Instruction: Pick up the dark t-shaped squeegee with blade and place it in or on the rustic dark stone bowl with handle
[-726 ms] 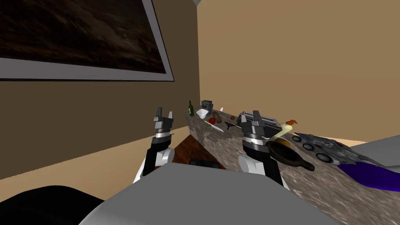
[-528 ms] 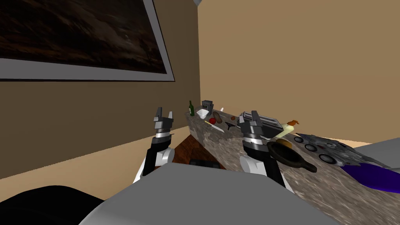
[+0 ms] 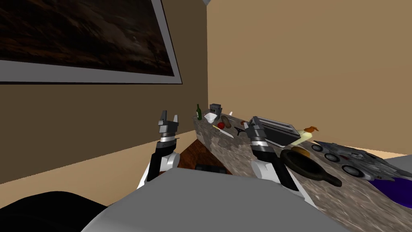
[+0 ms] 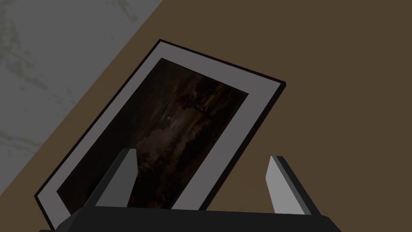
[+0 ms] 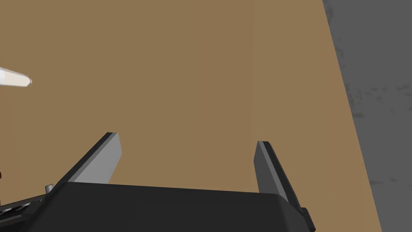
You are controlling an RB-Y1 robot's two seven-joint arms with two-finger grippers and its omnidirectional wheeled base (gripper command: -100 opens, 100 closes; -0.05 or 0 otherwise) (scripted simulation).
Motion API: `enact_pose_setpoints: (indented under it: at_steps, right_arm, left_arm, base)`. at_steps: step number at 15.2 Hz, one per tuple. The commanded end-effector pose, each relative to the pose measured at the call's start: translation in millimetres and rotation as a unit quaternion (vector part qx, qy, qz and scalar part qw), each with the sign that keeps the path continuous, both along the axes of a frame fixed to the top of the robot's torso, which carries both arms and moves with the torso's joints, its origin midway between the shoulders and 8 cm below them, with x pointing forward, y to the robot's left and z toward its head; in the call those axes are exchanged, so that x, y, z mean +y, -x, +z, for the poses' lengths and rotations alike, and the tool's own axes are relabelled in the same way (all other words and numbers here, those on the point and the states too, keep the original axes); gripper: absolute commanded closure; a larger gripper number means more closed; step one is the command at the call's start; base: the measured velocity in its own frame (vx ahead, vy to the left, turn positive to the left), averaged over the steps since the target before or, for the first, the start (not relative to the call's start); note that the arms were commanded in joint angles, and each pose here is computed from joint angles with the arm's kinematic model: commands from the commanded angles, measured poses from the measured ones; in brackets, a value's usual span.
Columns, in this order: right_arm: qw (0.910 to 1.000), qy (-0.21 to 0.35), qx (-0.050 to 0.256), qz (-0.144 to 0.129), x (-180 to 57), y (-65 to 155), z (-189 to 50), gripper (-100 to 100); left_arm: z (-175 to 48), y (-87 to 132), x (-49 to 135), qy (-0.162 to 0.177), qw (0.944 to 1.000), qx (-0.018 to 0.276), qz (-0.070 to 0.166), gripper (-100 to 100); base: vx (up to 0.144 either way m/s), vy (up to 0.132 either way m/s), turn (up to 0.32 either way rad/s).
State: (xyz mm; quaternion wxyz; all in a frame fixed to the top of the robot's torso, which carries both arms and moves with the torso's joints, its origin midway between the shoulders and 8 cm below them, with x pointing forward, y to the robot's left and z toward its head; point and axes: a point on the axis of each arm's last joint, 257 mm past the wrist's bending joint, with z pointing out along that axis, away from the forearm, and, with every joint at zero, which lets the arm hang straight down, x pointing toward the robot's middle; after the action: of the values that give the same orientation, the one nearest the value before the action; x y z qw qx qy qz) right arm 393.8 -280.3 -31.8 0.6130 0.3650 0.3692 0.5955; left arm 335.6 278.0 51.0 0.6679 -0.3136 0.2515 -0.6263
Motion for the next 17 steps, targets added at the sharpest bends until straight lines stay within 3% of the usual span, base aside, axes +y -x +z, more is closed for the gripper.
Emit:
enact_pose_setpoints:
  at_steps: [1,8,12,14,15,17]
  right_arm:
    - [0.9994,-0.012,0.031,0.007,-9.1,-9.7,-16.2,-100]
    - [0.9947,-0.037,0.096,0.008,-30.6,-27.5,-50.4,-100]
    - [0.9870,-0.067,0.146,0.001,-57.5,-40.3,-77.5,-100]
    - [0.9853,-0.071,0.155,0.000,-58.4,-41.1,-82.5,-100]
    - [0.9808,-0.087,0.175,-0.006,-73.7,-46.0,-93.3,-100]
    - [0.9784,-0.092,0.185,-0.008,-74.7,-46.5,-98.8,-100]
  left_arm:
    - [0.0,0.0,0.0,0.000,1.0000,0.000,0.000,0]
    - [0.0,0.0,0.0,0.000,1.0000,0.000,0.000,0]
    - [0.0,0.0,0.0,0.000,1.0000,0.000,0.000,0]
    - [0.0,0.0,0.0,0.000,1.0000,0.000,0.000,0]
    - [0.0,0.0,0.0,0.000,1.0000,0.000,0.000,0]
    - [0.0,0.0,0.0,0.000,1.0000,0.000,0.000,0]
  base:
    - [0.037,0.032,0.051]
    - [0.027,0.027,0.041]
    - [0.025,0.031,0.042]
    - [0.026,0.030,0.038]
    - [0.033,0.025,0.050]
    - [0.030,0.024,0.040]
